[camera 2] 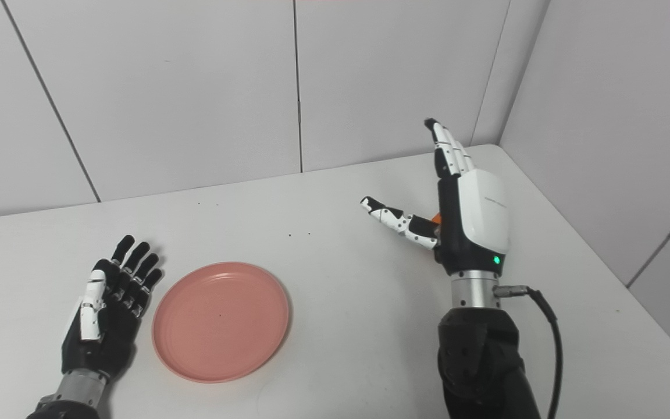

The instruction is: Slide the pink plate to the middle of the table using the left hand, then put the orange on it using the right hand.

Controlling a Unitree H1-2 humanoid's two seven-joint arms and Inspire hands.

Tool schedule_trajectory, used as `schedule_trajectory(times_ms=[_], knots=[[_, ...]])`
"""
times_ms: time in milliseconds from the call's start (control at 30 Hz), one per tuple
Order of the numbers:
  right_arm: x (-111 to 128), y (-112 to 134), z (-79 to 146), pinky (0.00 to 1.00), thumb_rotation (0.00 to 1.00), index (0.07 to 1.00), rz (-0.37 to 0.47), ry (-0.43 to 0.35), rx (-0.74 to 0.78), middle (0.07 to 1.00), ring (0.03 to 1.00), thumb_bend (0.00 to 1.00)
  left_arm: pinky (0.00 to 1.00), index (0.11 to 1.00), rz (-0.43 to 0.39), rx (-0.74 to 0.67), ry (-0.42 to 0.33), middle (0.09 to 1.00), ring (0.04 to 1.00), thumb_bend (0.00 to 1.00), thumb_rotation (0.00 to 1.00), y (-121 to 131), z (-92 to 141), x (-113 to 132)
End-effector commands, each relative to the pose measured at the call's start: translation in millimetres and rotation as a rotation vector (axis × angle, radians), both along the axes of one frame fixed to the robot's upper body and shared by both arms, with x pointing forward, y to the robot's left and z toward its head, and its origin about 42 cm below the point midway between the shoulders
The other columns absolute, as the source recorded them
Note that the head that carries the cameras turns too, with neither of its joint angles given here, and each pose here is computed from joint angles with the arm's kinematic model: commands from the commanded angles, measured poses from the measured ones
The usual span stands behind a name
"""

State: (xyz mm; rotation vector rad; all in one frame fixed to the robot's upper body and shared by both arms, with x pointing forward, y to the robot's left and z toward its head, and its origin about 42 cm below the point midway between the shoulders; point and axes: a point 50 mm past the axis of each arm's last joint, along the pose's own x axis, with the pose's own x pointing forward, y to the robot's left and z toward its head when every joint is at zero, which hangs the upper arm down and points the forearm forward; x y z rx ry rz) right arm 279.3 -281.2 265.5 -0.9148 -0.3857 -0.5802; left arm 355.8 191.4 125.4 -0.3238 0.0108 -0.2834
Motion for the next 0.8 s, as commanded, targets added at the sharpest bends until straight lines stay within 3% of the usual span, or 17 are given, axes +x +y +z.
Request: schedule_trajectory(times_ms=[0,133,267,467,767], knots=[[-3.3,-4.7,19.6,0.80,0.49,0.911,-0.039,-0.085,-0.051,0.913,0.883,0.74,0.98,0.952,-0.003,0.013,0.109,0.967,0.963,0.40,1.00,4.7,-25.4,-11.2],[-4.2,-13.5,24.7,0.74,0.48,0.916,-0.081,-0.075,-0.059,0.922,0.869,0.76,0.97,0.948,0.000,0.012,0.115,0.965,0.961,0.39,1.00,4.1,-26.4,-10.7],[-5.6,-21.7,27.9,0.78,0.47,0.918,-0.120,-0.069,-0.073,0.928,0.875,0.77,0.97,0.947,-0.002,0.011,0.116,0.964,0.960,0.39,1.00,4.5,-27.5,-10.9],[-5.7,-34.1,30.5,0.73,0.46,0.919,-0.204,-0.041,-0.085,0.920,0.858,0.80,0.98,0.946,0.005,-0.001,0.124,0.964,0.962,0.37,1.00,5.9,-28.6,-10.7],[-0.8,-46.9,23.4,0.70,0.53,0.928,-0.267,0.070,-0.085,0.923,0.851,0.84,0.98,0.945,0.007,-0.005,0.137,0.963,0.962,0.36,1.00,5.9,-29.0,-11.0]])
